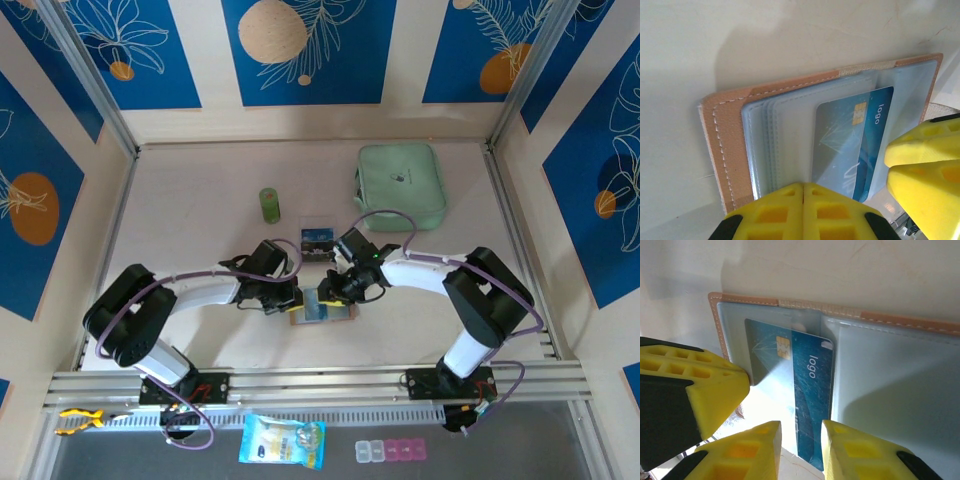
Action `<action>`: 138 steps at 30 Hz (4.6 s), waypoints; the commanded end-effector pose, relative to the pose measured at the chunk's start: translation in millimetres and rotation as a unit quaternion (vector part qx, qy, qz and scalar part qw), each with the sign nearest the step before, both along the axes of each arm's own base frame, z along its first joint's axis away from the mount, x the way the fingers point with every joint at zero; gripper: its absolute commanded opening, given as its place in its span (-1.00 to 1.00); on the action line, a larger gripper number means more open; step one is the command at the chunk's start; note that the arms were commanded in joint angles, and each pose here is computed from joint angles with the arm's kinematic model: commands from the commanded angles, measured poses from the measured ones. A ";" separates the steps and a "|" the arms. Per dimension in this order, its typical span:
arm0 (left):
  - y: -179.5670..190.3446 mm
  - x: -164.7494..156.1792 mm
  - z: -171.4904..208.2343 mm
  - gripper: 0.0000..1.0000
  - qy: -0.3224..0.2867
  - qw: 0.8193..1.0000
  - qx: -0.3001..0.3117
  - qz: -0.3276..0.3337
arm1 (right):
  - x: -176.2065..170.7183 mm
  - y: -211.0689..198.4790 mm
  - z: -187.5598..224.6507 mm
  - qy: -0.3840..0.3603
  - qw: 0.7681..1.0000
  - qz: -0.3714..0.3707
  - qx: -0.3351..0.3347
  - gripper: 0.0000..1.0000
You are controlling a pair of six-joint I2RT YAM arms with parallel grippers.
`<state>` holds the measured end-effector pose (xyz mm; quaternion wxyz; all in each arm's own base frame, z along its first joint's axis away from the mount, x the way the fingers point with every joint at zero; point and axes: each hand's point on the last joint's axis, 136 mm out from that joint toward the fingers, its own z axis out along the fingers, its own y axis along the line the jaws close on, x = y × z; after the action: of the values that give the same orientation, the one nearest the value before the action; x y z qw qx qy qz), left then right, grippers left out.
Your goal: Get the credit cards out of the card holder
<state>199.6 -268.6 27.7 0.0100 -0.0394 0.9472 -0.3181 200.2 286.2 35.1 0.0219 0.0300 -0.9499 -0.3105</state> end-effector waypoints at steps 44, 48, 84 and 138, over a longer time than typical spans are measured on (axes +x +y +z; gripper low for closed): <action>18.1 -5.5 -17.5 -0.95 0.012 0.999 0.049 -0.002 | 3.4 -26.2 18.7 -0.020 1.000 -0.002 0.000 -0.84; 16.0 -4.0 -14.5 -0.95 0.009 0.999 0.044 -0.003 | 7.3 -30.2 33.0 -0.042 0.999 0.007 -0.009 -0.85; 46.8 -2.3 24.4 -0.84 -0.040 0.998 0.017 0.040 | 123.5 -21.5 96.1 -0.342 0.749 0.551 -0.134 -1.00; 34.6 2.7 8.6 -0.89 -0.010 0.998 -0.031 0.046 | 127.9 12.4 119.7 -0.334 0.875 0.349 -0.033 -0.68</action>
<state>204.4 -224.1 36.6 0.0415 -0.0864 0.9380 -0.3330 336.4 282.9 138.4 -0.1748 0.5311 -0.8134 -0.1609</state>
